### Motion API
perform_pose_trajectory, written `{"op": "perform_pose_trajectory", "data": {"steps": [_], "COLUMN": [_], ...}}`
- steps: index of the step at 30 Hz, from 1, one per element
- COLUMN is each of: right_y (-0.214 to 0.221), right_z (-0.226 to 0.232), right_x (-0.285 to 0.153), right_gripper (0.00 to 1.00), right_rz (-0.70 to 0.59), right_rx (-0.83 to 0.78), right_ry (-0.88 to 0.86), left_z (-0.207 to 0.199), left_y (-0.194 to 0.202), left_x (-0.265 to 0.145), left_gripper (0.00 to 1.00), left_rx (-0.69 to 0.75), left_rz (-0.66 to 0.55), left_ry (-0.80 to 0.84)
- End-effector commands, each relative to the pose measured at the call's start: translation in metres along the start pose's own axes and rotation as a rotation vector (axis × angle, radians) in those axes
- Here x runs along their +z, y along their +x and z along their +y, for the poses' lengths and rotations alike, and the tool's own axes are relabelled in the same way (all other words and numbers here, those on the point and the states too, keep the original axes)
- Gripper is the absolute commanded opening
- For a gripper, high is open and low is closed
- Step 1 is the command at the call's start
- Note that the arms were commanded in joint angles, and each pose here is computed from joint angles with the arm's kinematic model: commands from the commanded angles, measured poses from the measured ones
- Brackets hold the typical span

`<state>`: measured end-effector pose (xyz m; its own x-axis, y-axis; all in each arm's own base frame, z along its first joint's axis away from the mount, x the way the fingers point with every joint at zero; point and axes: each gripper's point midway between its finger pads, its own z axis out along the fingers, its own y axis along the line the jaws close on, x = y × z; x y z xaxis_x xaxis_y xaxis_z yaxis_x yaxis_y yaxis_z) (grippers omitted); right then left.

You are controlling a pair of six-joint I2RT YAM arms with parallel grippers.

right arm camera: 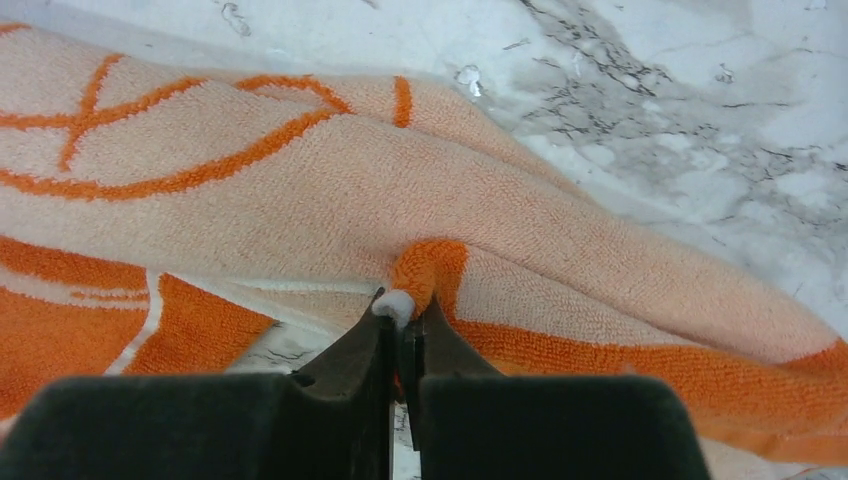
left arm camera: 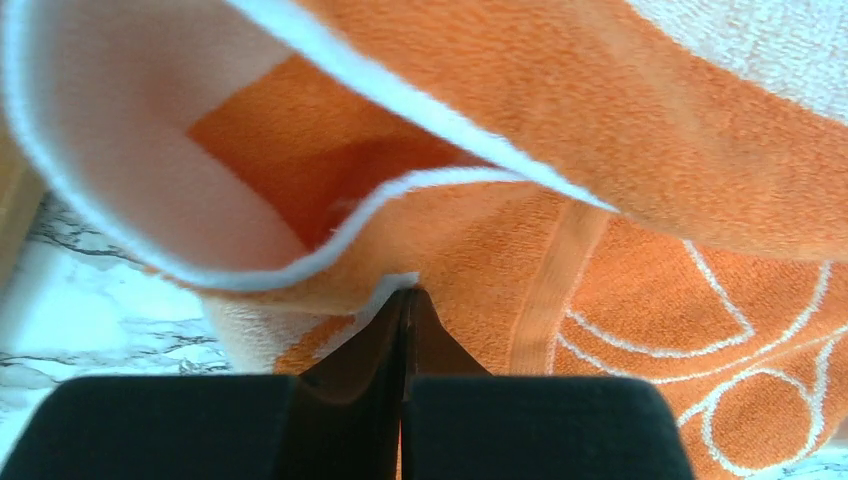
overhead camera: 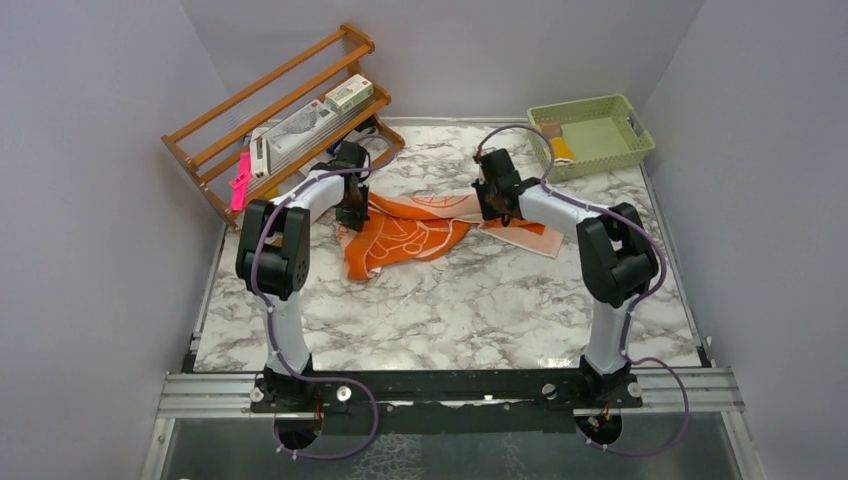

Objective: Roll the towels
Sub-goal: Flatten out the towel at the center of the board.

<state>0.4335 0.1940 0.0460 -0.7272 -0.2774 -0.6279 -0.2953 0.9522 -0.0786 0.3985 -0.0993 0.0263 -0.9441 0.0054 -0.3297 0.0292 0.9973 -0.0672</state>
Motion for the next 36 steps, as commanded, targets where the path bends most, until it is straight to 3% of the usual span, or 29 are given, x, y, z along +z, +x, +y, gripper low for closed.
{"op": "perform_pose_trajectory", "data": {"steps": [1, 10, 15, 19, 21, 24, 27, 31, 36], "right_y": [-0.012, -0.082, -0.101, -0.098, -0.090, -0.076, -0.068, -0.067, -0.072], "right_z": [-0.014, -0.039, -0.049, -0.047, -0.043, -0.039, -0.038, -0.035, -0.030], "right_x": [-0.026, -0.128, -0.185, -0.223, -0.228, -0.216, -0.199, -0.179, -0.158], "right_gripper": [0.01, 0.01, 0.01, 0.01, 0.01, 0.01, 0.01, 0.01, 0.01], "right_rz": [-0.024, -0.261, -0.349, -0.417, -0.413, -0.358, -0.321, -0.287, -0.262], "right_rx": [0.067, 0.138, 0.155, 0.169, 0.169, 0.156, 0.141, 0.128, 0.107], "right_ry": [-0.020, 0.037, 0.041, -0.008, -0.034, -0.045, -0.038, -0.035, -0.044], "left_z": [0.019, 0.061, 0.080, 0.073, 0.051, 0.004, -0.041, -0.080, -0.083], "left_y": [-0.024, -0.089, -0.088, -0.073, -0.060, -0.027, 0.003, 0.014, -0.009], "left_x": [-0.027, -0.174, -0.255, -0.294, -0.280, -0.219, -0.166, -0.129, -0.097], "left_gripper": [0.00, 0.00, 0.00, 0.00, 0.00, 0.00, 0.29, 0.45, 0.64], "left_rx": [0.008, -0.092, -0.146, -0.173, -0.148, -0.132, -0.056, -0.014, -0.001], "left_rz": [-0.078, -0.433, -0.629, -0.719, -0.662, -0.454, -0.381, -0.336, -0.331], "left_ry": [-0.050, -0.016, -0.065, -0.022, 0.101, 0.315, 0.312, 0.314, 0.212]}}
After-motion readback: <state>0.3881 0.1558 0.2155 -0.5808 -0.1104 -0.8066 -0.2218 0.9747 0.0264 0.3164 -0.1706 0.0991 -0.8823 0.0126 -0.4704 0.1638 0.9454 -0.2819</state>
